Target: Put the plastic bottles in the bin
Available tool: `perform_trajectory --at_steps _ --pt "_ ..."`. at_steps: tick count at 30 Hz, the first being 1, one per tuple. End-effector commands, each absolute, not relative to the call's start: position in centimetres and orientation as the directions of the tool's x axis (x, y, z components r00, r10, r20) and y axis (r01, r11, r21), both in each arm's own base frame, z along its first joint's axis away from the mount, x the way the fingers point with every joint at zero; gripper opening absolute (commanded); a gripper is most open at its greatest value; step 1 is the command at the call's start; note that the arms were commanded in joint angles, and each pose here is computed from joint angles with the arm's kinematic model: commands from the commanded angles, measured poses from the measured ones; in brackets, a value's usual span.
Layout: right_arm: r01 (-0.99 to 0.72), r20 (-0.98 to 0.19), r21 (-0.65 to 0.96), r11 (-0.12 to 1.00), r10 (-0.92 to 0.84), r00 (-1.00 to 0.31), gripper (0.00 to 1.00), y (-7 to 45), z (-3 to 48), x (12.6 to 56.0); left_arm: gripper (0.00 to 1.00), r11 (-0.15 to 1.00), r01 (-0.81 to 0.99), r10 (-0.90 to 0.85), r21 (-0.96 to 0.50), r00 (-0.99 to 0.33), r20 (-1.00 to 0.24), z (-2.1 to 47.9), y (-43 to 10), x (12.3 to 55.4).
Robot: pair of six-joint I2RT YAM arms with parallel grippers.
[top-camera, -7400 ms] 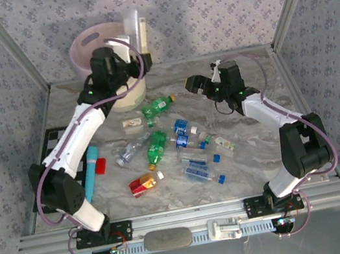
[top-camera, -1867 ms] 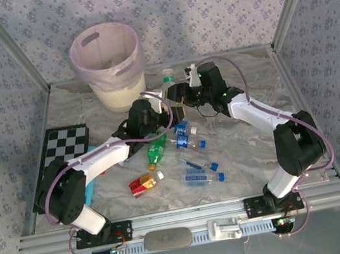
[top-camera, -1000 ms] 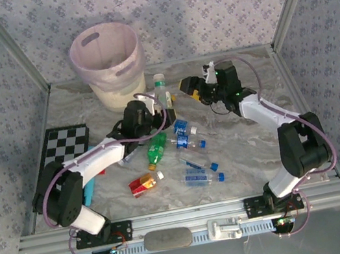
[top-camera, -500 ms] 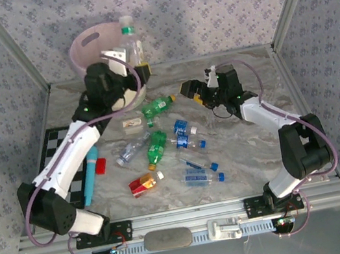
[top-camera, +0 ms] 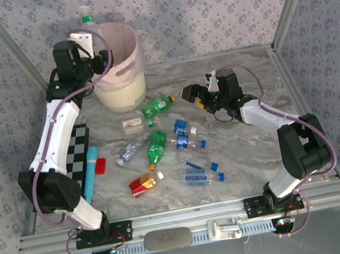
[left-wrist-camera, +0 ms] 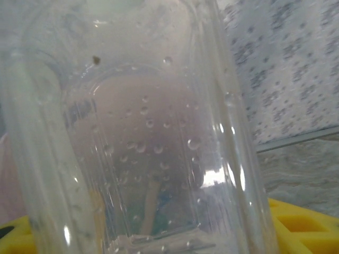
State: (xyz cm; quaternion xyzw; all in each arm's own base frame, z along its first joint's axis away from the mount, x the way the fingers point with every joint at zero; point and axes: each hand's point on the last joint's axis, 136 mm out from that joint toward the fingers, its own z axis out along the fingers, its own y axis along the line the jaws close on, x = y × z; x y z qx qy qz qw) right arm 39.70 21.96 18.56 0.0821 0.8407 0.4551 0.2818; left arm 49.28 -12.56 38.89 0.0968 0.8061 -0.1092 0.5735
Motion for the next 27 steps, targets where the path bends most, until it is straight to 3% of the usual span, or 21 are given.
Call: perform_trajectory --at_steps 1,13,20,27 --pt "-0.133 -0.409 0.810 0.572 0.386 -0.827 1.00 22.1 19.0 39.3 0.56 0.954 0.289 0.046 -0.075 -0.389 -0.920 38.0 -12.4 49.5" --pt "-0.135 -0.424 0.800 0.585 0.392 -0.816 1.00 21.8 19.5 39.2 0.61 0.962 0.259 0.064 -0.082 -0.510 -0.858 33.8 -12.2 52.9" --pt "-0.136 -0.429 0.799 0.586 0.397 -0.812 1.00 21.8 19.7 39.2 0.87 0.963 0.248 0.040 -0.102 -0.508 -0.860 34.7 -12.2 53.0" --pt "-0.138 -0.432 0.797 0.588 0.394 -0.811 1.00 21.8 19.5 39.3 0.98 0.944 0.300 0.002 -0.138 -0.423 -0.906 39.2 -13.2 50.4"
